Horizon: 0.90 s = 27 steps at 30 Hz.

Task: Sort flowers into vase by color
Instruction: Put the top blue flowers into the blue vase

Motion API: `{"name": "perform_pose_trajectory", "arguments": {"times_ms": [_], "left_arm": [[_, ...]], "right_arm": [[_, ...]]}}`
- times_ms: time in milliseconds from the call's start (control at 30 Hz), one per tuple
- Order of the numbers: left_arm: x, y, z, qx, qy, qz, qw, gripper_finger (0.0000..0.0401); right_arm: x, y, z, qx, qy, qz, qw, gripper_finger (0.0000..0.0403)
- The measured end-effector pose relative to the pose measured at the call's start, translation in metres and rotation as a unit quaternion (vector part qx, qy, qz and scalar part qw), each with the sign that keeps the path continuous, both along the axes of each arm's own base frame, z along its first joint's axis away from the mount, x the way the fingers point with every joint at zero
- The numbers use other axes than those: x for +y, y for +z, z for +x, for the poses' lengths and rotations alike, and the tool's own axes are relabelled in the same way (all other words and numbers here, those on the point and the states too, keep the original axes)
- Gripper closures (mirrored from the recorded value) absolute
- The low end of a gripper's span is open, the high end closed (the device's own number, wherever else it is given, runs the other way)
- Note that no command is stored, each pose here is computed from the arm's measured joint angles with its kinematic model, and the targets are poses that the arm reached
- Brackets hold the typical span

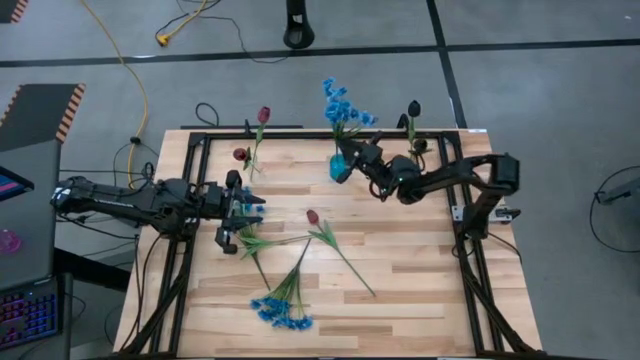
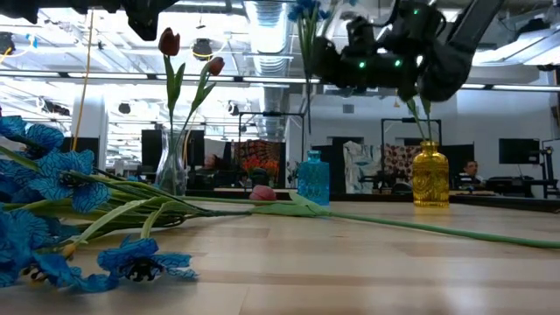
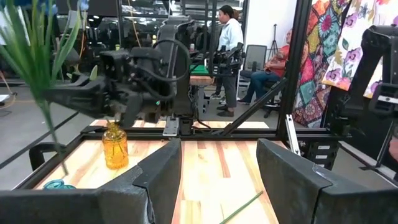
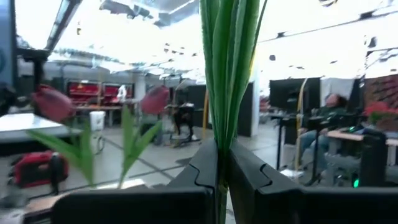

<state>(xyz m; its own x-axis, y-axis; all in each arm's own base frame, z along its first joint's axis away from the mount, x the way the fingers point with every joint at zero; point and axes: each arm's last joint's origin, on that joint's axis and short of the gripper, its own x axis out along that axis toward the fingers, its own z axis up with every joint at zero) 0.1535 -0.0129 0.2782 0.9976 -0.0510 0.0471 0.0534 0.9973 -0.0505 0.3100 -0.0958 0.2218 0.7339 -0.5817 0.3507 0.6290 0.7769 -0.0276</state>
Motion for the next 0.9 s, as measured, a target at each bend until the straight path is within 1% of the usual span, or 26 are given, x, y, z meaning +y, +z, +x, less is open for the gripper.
{"name": "perform_pose_trajectory", "arguments": {"times_ms": [200,467,567,700,900], "left_arm": [[0.000,0.000,0.000,0.001,0.001,0.000,1.000,0.0205],[0.000,0.000,0.000,0.001,0.001,0.000,1.000,0.0205],[0.000,0.000,0.000,0.001,0.001,0.000,1.000,0.0205],[0.000,0.000,0.000,0.001,0.001,0.000,1.000,0.0205],[0.000,0.000,0.000,0.001,0.001,0.002,1.000,0.0205]], "right_arm": [[-0.006,-0.011,0.009,0.026,-0.024,-0.029,0.999,0.0357],[-0.007,-0.013,0.012,0.042,-0.039,-0.042,0.997,0.0357],[-0.007,-0.013,0.012,0.059,-0.061,-0.055,0.995,0.0357],[-0.006,-0.014,0.012,0.063,-0.077,-0.050,0.994,0.0357],[-0.009,-0.019,0.013,0.075,-0.071,-0.024,0.994,0.0357]]}}
